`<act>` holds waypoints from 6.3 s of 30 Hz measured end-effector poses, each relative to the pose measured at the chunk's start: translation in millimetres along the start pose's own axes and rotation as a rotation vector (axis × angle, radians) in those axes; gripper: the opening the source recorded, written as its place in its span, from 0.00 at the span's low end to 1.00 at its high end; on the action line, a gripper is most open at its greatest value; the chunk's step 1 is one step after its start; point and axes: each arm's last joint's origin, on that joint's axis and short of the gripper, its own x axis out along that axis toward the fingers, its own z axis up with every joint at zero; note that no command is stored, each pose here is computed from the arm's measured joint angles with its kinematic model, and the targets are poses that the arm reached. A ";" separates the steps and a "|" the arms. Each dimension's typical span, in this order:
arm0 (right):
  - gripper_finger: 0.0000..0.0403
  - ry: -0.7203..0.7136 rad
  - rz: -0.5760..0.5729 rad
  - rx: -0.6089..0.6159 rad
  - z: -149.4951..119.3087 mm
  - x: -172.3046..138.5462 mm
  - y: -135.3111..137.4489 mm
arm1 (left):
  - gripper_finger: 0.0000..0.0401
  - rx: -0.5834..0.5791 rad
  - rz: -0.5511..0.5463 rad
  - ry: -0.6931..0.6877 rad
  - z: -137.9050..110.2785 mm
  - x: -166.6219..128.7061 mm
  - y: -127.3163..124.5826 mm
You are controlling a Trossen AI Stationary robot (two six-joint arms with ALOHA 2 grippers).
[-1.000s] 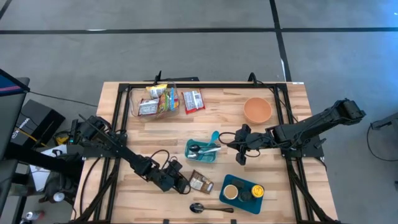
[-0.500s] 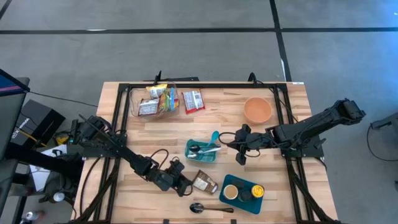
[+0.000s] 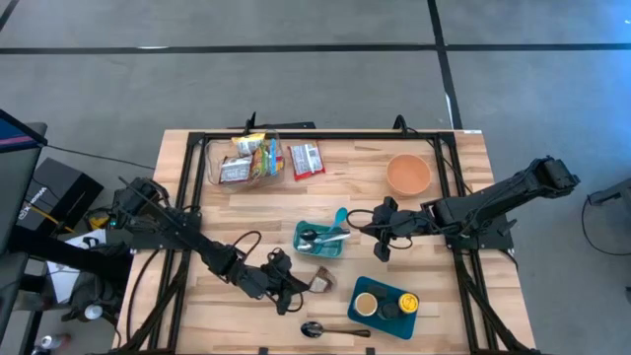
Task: Pick & Place Food Item
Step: Put the orange seasoning pack into the blue bin
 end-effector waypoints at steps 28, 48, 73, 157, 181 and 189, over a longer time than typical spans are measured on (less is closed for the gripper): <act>0.00 0.000 0.002 0.009 0.0 0.0 0.1 | 0.00 0.271 -0.035 -0.020 16.3 -6.1 -4.3; 0.00 0.000 0.003 0.009 0.1 0.0 0.1 | 0.00 0.261 0.006 -0.058 31.7 1.0 6.2; 0.00 -0.059 0.087 -0.221 -0.8 -5.5 17.7 | 0.00 0.514 -0.355 0.042 79.8 15.5 28.5; 0.00 -0.259 0.525 -0.423 39.6 24.9 -2.1 | 0.00 0.718 -0.521 -0.051 113.2 20.9 27.3; 0.32 -0.292 0.551 -0.389 41.2 23.7 3.8 | 0.00 0.705 -0.513 -0.053 107.8 32.9 36.3; 0.46 -0.346 0.560 -0.390 45.7 21.7 5.1 | 0.00 0.705 -0.513 -0.053 107.7 32.8 36.2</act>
